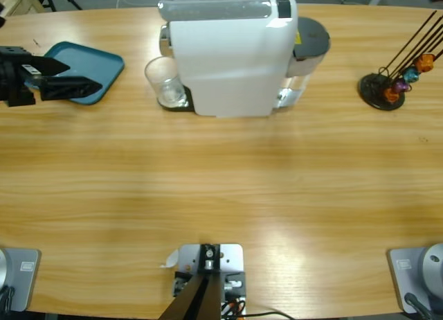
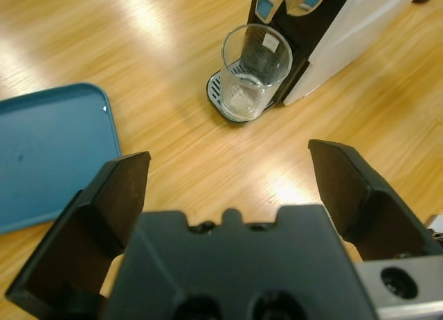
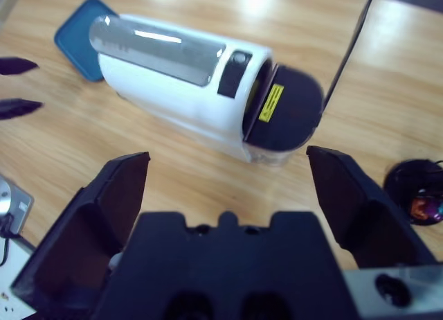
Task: Pour coffee
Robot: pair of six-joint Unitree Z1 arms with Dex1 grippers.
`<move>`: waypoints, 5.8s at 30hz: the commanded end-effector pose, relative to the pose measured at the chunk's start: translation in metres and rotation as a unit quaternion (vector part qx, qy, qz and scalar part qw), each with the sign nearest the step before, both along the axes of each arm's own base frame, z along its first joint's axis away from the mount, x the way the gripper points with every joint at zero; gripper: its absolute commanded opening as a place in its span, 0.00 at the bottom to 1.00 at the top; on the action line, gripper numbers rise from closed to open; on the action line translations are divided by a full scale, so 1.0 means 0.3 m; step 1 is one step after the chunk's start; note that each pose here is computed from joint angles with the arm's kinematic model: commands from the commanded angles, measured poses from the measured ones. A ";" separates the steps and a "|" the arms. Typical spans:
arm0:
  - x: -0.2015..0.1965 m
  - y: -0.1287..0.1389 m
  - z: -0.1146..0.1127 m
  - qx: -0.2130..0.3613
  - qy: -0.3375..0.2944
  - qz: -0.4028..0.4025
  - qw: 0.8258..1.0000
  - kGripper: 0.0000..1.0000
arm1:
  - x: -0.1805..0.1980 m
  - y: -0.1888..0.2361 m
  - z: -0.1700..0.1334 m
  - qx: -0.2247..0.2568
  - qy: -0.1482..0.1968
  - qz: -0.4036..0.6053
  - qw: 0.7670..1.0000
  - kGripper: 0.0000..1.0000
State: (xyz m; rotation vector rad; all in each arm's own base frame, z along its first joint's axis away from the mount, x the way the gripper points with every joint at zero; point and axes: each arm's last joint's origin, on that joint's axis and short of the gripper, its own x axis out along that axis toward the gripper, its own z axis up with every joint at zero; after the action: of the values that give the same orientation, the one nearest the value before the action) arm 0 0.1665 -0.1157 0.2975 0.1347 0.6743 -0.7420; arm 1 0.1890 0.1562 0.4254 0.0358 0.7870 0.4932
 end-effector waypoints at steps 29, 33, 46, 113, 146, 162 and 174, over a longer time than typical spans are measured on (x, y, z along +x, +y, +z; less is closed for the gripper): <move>-0.160 0.037 -0.075 0.051 0.000 -0.051 0.997 1.00 | 0.496 0.216 -0.071 -0.096 0.112 0.044 0.988 0.00; -0.156 0.033 -0.077 0.051 0.001 -0.051 0.997 1.00 | 0.499 0.218 -0.082 -0.099 0.117 0.044 0.987 0.00; -0.153 0.030 -0.096 0.056 0.009 -0.053 0.997 1.00 | 0.510 0.229 -0.129 -0.102 0.145 0.049 0.983 0.00; -0.162 0.037 -0.098 0.051 0.003 -0.053 0.997 1.00 | 0.359 0.172 0.035 -0.096 0.125 0.030 0.987 1.00; -0.144 0.014 -0.113 0.066 0.007 -0.089 0.994 1.00 | 0.298 0.187 0.076 -0.098 0.113 0.036 0.988 1.00; -0.216 0.070 -0.099 0.051 -0.002 -0.091 0.995 1.00 | -0.098 -0.014 -0.027 -0.041 0.041 0.073 0.996 1.00; -0.255 0.101 -0.065 0.041 -0.014 -0.088 0.995 1.00 | -0.300 -0.193 -0.308 -0.031 0.010 0.141 0.990 1.00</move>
State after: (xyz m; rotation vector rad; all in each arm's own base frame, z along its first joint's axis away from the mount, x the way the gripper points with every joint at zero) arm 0 0.1039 -0.0936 0.2814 0.2815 0.6447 -0.8580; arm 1 0.1235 0.1197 0.3572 -0.0900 0.8639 0.6794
